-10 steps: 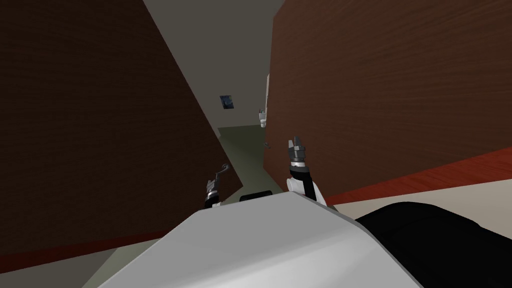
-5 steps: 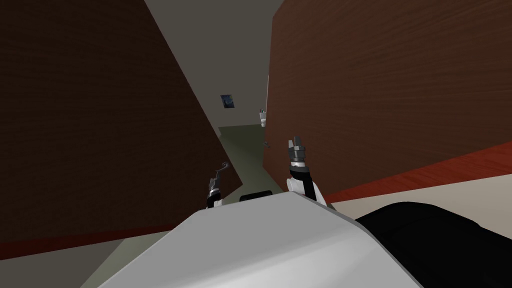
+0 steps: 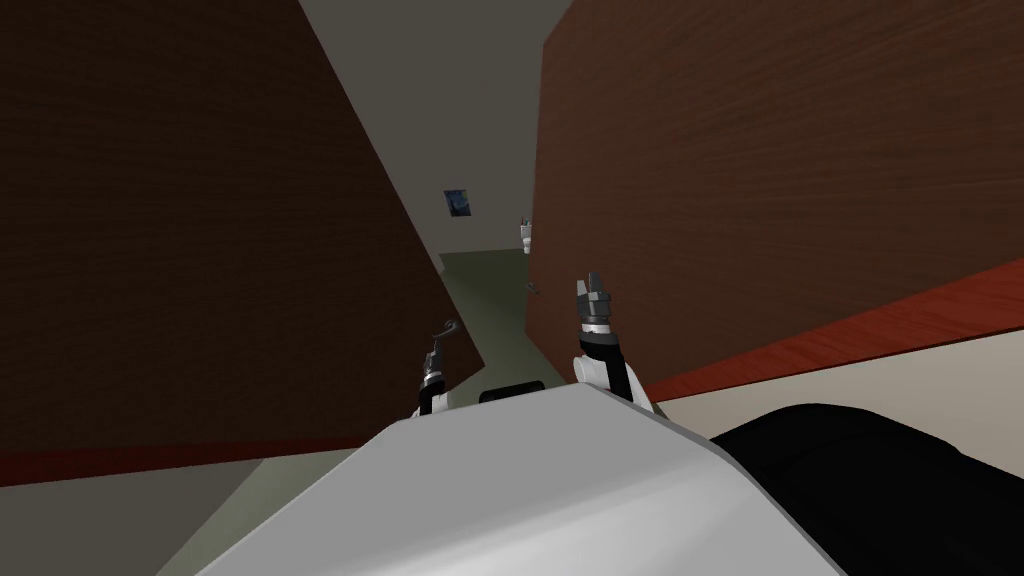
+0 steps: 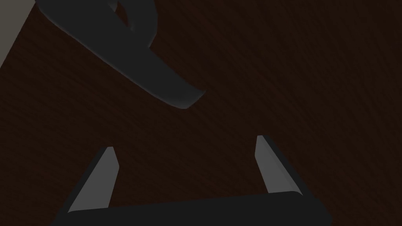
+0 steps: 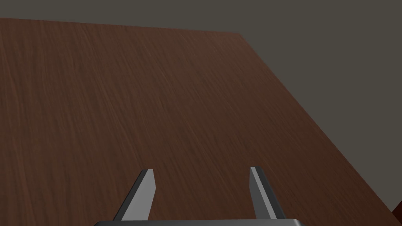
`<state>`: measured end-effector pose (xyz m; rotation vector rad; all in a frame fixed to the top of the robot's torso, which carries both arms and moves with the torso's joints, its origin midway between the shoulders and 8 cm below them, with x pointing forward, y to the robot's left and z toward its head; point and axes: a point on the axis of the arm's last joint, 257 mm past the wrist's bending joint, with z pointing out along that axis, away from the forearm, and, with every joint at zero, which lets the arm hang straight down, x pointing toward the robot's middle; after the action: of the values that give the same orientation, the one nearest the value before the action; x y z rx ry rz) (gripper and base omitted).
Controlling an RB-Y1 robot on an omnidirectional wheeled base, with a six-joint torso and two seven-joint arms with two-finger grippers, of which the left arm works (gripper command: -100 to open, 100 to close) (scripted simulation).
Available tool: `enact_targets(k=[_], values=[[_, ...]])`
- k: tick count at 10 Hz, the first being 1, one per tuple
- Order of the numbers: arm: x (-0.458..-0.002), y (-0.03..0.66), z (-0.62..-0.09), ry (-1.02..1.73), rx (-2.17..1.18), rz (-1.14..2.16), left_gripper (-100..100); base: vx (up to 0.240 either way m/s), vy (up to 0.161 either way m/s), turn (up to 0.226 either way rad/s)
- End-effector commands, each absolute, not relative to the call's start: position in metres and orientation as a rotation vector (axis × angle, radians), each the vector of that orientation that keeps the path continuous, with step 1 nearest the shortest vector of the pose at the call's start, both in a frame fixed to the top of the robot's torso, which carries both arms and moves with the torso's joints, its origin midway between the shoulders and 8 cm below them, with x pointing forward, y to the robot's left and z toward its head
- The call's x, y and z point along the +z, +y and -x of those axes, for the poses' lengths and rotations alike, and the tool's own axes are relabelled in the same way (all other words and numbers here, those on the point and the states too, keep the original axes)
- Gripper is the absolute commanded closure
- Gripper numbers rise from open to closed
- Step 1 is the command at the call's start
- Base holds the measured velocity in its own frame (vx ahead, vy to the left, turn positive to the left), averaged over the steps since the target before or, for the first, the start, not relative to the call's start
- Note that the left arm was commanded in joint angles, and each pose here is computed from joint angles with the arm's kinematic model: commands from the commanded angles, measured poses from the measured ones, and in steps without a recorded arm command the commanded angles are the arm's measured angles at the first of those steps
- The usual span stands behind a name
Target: Push the door open
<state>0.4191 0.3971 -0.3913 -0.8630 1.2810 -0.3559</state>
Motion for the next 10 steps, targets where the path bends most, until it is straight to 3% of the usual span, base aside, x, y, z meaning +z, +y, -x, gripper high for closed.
enact_targets(k=[1, 10], values=[[-0.391, 0.394, -0.422, 1.262, -0.395, 0.897, -100, -0.049, -0.035, 0.016], [-0.390, 0.364, -0.448, 1.114, -0.668, 1.128, -100, -0.051, -0.028, 0.027]])
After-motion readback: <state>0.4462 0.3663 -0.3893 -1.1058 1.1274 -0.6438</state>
